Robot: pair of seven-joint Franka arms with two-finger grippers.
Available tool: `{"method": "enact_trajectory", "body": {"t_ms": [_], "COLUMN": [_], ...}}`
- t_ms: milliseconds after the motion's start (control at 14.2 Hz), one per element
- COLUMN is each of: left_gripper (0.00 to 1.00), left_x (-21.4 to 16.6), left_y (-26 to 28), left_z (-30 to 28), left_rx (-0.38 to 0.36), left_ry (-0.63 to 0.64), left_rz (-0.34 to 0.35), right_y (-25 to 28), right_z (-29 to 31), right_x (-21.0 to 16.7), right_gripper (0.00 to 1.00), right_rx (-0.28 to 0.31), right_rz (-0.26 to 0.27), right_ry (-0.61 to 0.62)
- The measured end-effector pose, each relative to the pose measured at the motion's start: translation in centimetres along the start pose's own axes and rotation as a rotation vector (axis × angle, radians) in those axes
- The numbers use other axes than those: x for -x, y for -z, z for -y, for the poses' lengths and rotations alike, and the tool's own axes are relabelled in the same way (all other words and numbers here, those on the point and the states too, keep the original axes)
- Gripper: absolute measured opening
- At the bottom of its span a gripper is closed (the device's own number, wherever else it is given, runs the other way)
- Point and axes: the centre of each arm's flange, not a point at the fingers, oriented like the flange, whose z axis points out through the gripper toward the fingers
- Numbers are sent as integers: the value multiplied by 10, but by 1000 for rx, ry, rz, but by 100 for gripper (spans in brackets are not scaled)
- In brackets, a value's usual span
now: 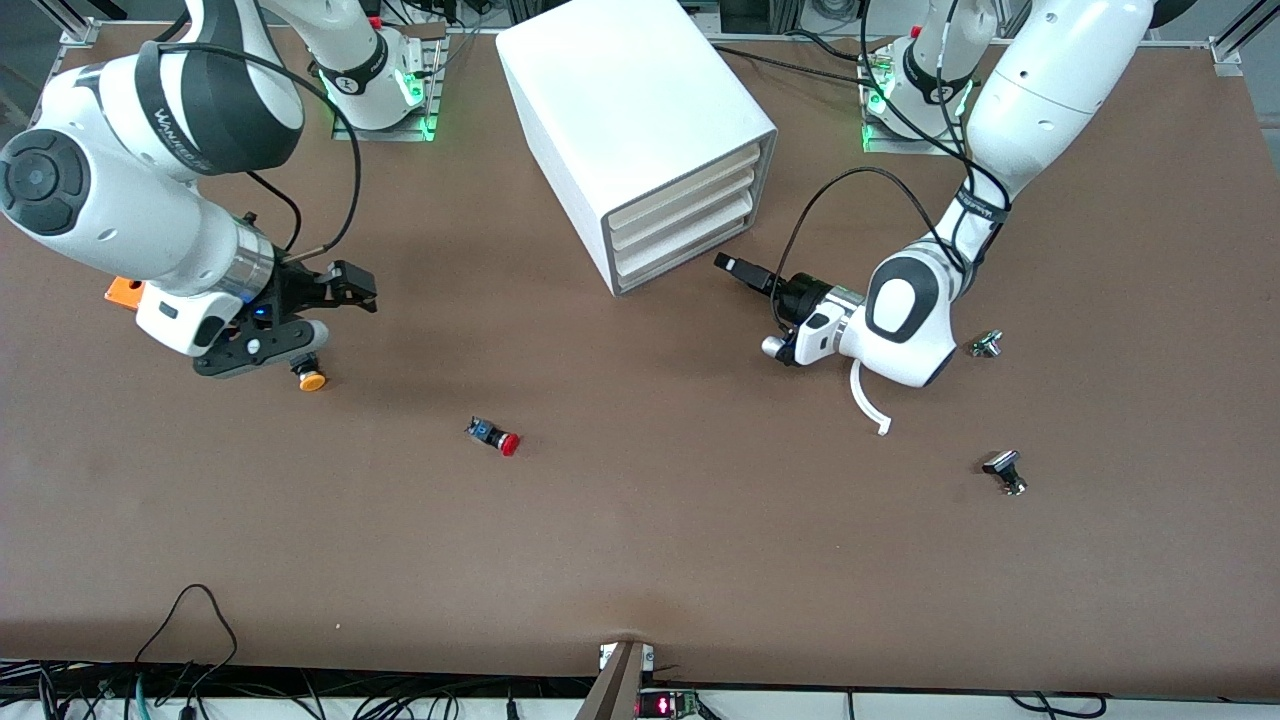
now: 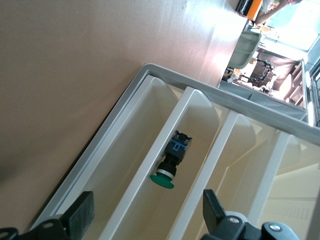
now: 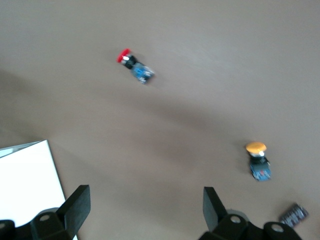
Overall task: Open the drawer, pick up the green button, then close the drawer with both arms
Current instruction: 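Reach the left gripper to the handle of the white cabinet drawer, then pull the drawer open with the left gripper while the right gripper approaches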
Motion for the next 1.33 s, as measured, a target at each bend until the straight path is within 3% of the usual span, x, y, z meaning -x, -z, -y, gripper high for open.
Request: {"method": "enact_trajectory", "body": {"t_ms": [140,351,702,912,1053,1193,1333], "left_gripper": [96,96,90,70,67,52,47], "left_x": [2,11,24,29,30,31,31], "left_y": [-12,-42,-71,-77,-86,-92,-95], "left_z": [15,31,43,47,43,40,39], "left_rx": [16,91,101,118,130,132,130], "left_ry": [-17,6,41,35,34,28,22], "left_rz": [-5,-10,20,20,25,33,38], "right_y": [-2,-13,-23,-22,-20,-21,-27], "right_z": [10,17,15,18,21,23,23], "right_x": [-5,-9,-13,-13,-13,-13,-15], "right_gripper": [100,100,100,100,100,100,100], "right_rx": [2,-7,-29,-29,-32,-36,-48], "right_rz": [-22,-13,-4,-7,2,13,19], "right_ry": [35,177,270,289,306,332,346]}}
